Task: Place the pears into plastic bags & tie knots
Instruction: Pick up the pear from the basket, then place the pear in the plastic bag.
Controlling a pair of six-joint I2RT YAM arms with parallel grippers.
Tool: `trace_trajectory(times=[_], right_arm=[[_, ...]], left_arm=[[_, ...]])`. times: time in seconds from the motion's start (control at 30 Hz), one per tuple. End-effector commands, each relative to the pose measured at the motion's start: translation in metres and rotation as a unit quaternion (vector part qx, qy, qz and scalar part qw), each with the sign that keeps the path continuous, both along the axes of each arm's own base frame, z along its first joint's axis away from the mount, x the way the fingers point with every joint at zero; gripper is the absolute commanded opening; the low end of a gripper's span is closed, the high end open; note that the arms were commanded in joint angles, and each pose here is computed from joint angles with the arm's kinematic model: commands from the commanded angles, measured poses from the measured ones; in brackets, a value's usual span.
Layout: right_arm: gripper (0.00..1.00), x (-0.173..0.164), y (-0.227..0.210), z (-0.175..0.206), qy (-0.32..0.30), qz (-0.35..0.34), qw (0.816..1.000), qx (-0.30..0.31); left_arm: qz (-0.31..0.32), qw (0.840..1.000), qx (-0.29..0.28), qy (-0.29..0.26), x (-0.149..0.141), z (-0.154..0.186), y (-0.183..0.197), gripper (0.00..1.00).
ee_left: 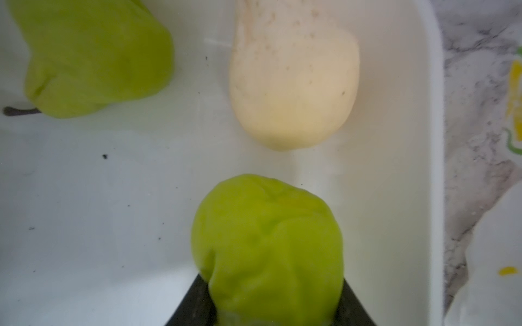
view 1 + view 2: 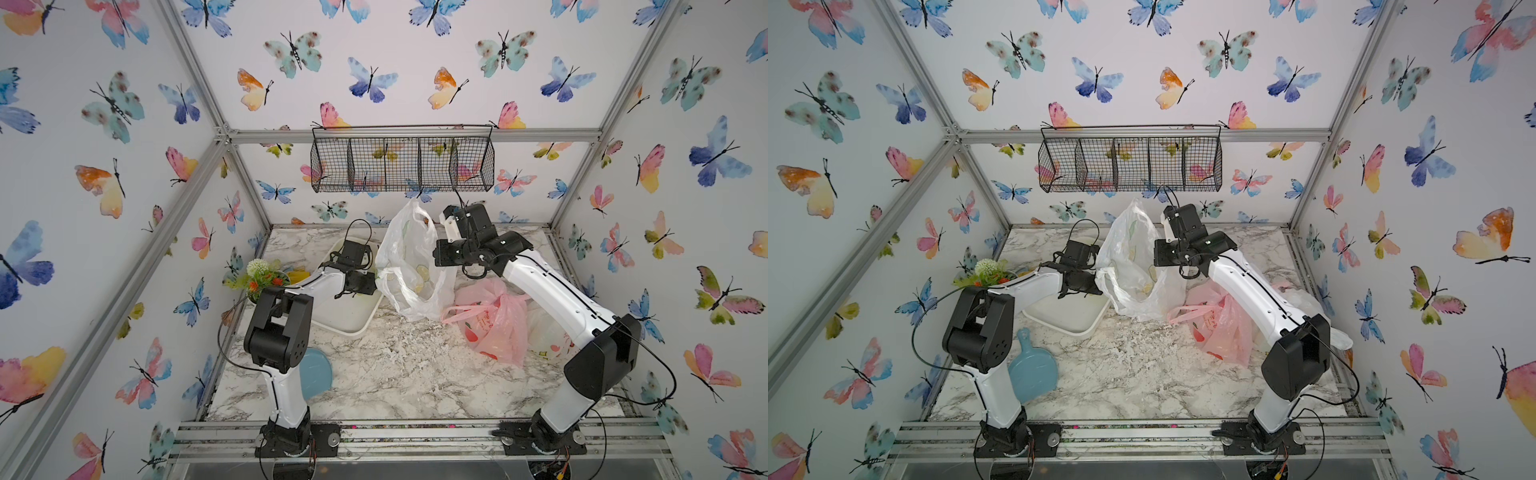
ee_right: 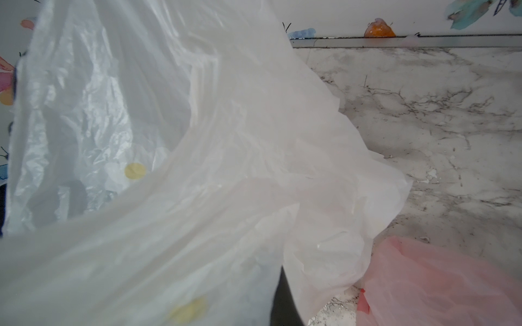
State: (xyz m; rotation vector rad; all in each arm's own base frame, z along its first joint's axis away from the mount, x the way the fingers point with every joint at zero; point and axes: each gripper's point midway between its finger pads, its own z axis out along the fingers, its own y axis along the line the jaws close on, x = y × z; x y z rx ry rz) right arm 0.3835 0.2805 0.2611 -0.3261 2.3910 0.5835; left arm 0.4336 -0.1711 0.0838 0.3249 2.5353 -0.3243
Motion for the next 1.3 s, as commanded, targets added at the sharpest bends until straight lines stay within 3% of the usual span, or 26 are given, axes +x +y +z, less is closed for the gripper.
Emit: trace_trajectory(times=[0.0, 0.13, 0.23, 0.33, 0.47, 0.5, 0.57, 0.77, 0.9, 1.0, 1.13, 1.27], right_arm=[[0.02, 0.003, -0.001, -0.008, 0.007, -0.003, 1.0, 0.001], [0.03, 0.003, -0.001, -0.009, 0.008, -0.002, 1.0, 0.004], [0.03, 0.002, 0.002, -0.013, 0.015, 0.002, 1.0, 0.009], [0.03, 0.0, 0.006, -0.017, 0.021, 0.006, 1.0, 0.02], [0.02, 0.001, 0.008, -0.013, 0.02, 0.006, 0.999, 0.026], [0.02, 0.001, 0.007, -0.013, 0.019, 0.004, 1.0, 0.024], [0.02, 0.002, 0.005, -0.011, 0.016, 0.0, 1.0, 0.023], [0.03, 0.007, 0.003, -0.004, 0.01, -0.006, 0.999, 0.035], [0.03, 0.01, 0.0, -0.011, 0.019, -0.013, 0.999, 0.032], [0.03, 0.012, -0.002, -0.015, 0.021, -0.015, 0.999, 0.034], [0.03, 0.013, -0.005, -0.019, 0.026, -0.018, 0.999, 0.034], [0.03, 0.013, -0.008, -0.024, 0.031, -0.018, 0.999, 0.03]], left_arm=[[-0.007, 0.996, -0.052, -0.075, -0.009, 0.087, -0.002, 0.41], [0.018, 0.984, -0.079, -0.158, -0.037, 0.173, 0.016, 0.42], [0.024, 0.959, -0.129, -0.25, -0.061, 0.253, 0.022, 0.42], [-0.008, 0.933, -0.218, -0.287, -0.08, 0.316, 0.001, 0.42], [-0.105, 0.892, -0.348, -0.269, -0.105, 0.35, -0.056, 0.42], [-0.131, 0.877, -0.383, -0.258, -0.113, 0.348, -0.071, 0.43], [-0.16, 0.867, -0.415, -0.223, -0.117, 0.325, -0.095, 0.43], [-0.131, 0.908, -0.385, -0.097, -0.097, 0.203, -0.117, 0.41], [-0.111, 0.94, -0.316, -0.071, -0.092, 0.154, -0.108, 0.46], [-0.105, 0.955, -0.266, -0.076, -0.085, 0.141, -0.102, 0.58], [-0.109, 0.964, -0.23, -0.079, -0.082, 0.146, -0.096, 0.79], [-0.108, 0.971, -0.189, -0.103, -0.078, 0.166, -0.081, 0.82]])
